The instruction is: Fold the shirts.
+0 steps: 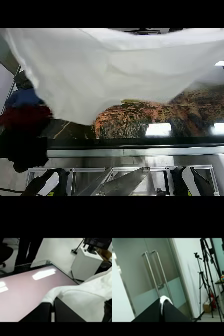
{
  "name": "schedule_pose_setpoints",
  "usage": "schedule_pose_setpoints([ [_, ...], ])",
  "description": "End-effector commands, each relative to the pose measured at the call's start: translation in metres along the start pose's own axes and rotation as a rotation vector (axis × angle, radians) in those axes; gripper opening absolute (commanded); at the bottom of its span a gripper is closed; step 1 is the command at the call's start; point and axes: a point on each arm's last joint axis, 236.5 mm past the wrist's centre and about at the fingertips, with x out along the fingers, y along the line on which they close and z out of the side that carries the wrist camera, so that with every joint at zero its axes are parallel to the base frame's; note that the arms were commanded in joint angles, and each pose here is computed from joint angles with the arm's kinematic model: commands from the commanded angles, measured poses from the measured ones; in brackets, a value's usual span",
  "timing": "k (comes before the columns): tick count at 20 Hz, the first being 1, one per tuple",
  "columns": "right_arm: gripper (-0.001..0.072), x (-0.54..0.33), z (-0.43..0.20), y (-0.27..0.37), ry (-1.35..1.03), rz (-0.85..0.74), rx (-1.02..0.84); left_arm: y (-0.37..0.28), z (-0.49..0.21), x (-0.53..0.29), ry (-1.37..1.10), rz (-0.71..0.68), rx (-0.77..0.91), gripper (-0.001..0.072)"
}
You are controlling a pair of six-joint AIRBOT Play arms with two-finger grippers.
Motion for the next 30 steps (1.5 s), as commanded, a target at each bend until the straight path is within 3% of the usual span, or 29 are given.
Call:
schedule_pose_setpoints([
  [1, 0.002, -0.003, 0.0, 0.019, 0.014, -0.058, -0.115, -0.002, -0.002, -0.002, 0.047, -0.034, 0.02, 0.0024],
  [4, 0.002, -0.001, -0.043, -0.035, 0.175, -0.175, -0.108, 0.035, -0.033, 0.027, 0.14, -0.082, -0.09, 0.0024],
  [8, 0.0021, 0.016, -0.169, -0.13, 0.444, -0.262, 0.066, 0.1, -0.107, 0.09, 0.255, -0.15, -0.236, 0.0024],
  [12, 0.0021, 0.019, -0.326, -0.241, 0.625, -0.457, 0.214, 0.206, -0.225, 0.152, 0.416, 0.008, -0.361, 0.0024],
  [17, 0.0021, 0.003, -0.481, -0.332, 0.674, -0.677, 0.374, 0.288, -0.343, 0.199, 0.542, 0.039, -0.523, 0.0024],
  [22, 0.0022, -0.016, -0.54, -0.354, 0.699, -0.733, 0.474, 0.319, -0.39, 0.216, 0.583, 0.039, -0.597, 0.0021],
  [23, 0.0114, -0.017, -0.541, -0.355, 0.701, -0.734, 0.475, 0.321, -0.395, 0.216, 0.587, 0.041, -0.603, 0.0025],
  [24, 0.0287, -0.016, -0.537, -0.356, 0.696, -0.73, 0.476, 0.324, -0.396, 0.217, 0.585, 0.047, -0.606, 0.0159],
  [25, 0.0328, -0.015, -0.531, -0.357, 0.691, -0.718, 0.471, 0.329, -0.395, 0.215, 0.574, 0.059, -0.607, 0.0374],
  [27, 0.0328, -0.013, -0.503, -0.354, 0.695, -0.646, 0.443, 0.336, -0.383, 0.199, 0.564, 0.067, -0.62, 0.072],
  [28, 0.0344, -0.018, -0.485, -0.351, 0.718, -0.602, 0.415, 0.337, -0.378, 0.182, 0.588, 0.065, -0.642, 0.0711],
  [30, 0.0459, -0.045, -0.447, -0.344, 0.784, -0.568, 0.415, 0.329, -0.373, 0.127, 0.705, 0.066, -0.726, 0.071],
])
